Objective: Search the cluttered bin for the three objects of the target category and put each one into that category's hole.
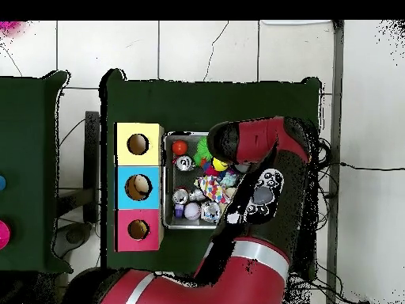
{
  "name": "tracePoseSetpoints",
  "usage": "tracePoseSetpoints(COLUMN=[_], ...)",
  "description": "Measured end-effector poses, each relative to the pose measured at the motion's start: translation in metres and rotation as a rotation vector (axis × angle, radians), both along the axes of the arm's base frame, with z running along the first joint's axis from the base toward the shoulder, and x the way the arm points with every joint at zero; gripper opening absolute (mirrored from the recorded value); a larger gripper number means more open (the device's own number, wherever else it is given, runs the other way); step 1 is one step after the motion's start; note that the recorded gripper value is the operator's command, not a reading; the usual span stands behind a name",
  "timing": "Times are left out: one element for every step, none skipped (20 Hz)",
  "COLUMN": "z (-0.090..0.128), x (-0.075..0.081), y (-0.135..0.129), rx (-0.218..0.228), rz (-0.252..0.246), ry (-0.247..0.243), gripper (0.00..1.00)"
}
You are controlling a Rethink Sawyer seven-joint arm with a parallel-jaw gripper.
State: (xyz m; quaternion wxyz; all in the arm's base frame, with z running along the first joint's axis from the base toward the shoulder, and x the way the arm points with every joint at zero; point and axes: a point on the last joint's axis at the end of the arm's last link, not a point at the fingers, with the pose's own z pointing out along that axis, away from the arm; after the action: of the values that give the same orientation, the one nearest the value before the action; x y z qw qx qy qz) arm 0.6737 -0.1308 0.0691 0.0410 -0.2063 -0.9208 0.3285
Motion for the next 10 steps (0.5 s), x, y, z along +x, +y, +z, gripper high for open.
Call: tracePoseSetpoints(z=[0.0,0.0,-0.001,-0.001,-0.002,-0.003,-0.003,-0.004,-0.005,-0.006], x=[0.0,0.0,0.0,0.0,0.0,0.001,0.002,0.003,0.003,0.004], y=[0.0,0.001,0.004,0.007,0.009,0.013,0.014,0.017,0.019,0.022], rx=[0.003,0.007,0.02,0.034,0.045,0.066,0.073,0.094,0.106,0.131], rz=[-0.003,-0.007,-0.019,-0.031,-0.04,-0.057,-0.063,-0.081,-0.091,-0.113], ry=[-0.001,-0.002,-0.006,-0.01,-0.013,-0.02,-0.022,-0.029,-0.032,-0.039], gripper=[0.0,0.0,0.0,0.0,0.0,0.0,0.0,0.0,0.0,0.0])
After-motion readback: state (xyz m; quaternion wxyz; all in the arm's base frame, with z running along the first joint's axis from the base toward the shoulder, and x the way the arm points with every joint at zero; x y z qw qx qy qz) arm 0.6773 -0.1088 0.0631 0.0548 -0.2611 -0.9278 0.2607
